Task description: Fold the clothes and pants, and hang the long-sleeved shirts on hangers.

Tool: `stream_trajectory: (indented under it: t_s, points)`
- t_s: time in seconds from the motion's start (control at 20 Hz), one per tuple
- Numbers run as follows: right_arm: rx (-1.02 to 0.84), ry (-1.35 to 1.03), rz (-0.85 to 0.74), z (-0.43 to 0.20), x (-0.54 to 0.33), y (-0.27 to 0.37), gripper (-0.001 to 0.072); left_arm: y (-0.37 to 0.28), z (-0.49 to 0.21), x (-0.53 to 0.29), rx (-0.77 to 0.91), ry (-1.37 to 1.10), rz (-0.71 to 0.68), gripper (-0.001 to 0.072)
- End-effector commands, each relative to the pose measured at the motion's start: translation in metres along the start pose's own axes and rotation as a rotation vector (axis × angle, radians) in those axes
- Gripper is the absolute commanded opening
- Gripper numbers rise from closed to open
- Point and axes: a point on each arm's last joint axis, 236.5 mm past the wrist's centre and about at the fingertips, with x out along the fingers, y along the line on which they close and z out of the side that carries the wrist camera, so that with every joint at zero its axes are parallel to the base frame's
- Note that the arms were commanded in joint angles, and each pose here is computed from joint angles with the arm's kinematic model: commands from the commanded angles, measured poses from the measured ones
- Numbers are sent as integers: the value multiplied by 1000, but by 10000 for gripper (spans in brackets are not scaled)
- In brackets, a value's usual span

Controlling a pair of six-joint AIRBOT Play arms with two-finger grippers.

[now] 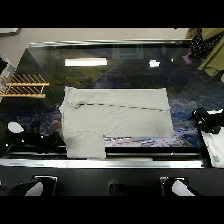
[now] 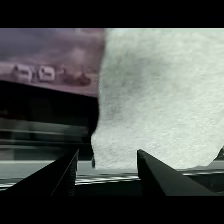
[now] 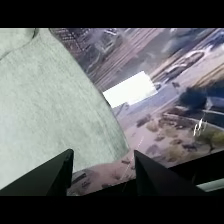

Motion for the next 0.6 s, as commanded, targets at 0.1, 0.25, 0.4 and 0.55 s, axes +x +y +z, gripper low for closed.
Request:
stream_trajectory:
  t_s: [0.1, 0.25, 0.4, 0.55]
  points:
    - [-1, 1, 25, -10, -10, 9, 453, 10, -18, 27, -45, 20, -18, 431]
    - [-5, -13, 37, -10, -14, 13, 444, 7, -11, 35, -24, -13, -12, 431]
    - [-12, -23, 39, -12, -19, 15, 408, -4, 2, 38, -18, -71, -40, 431]
    - [-14, -18, 41, -14, -21, 16, 408, -8, 9, 38, -17, -105, -51, 431]
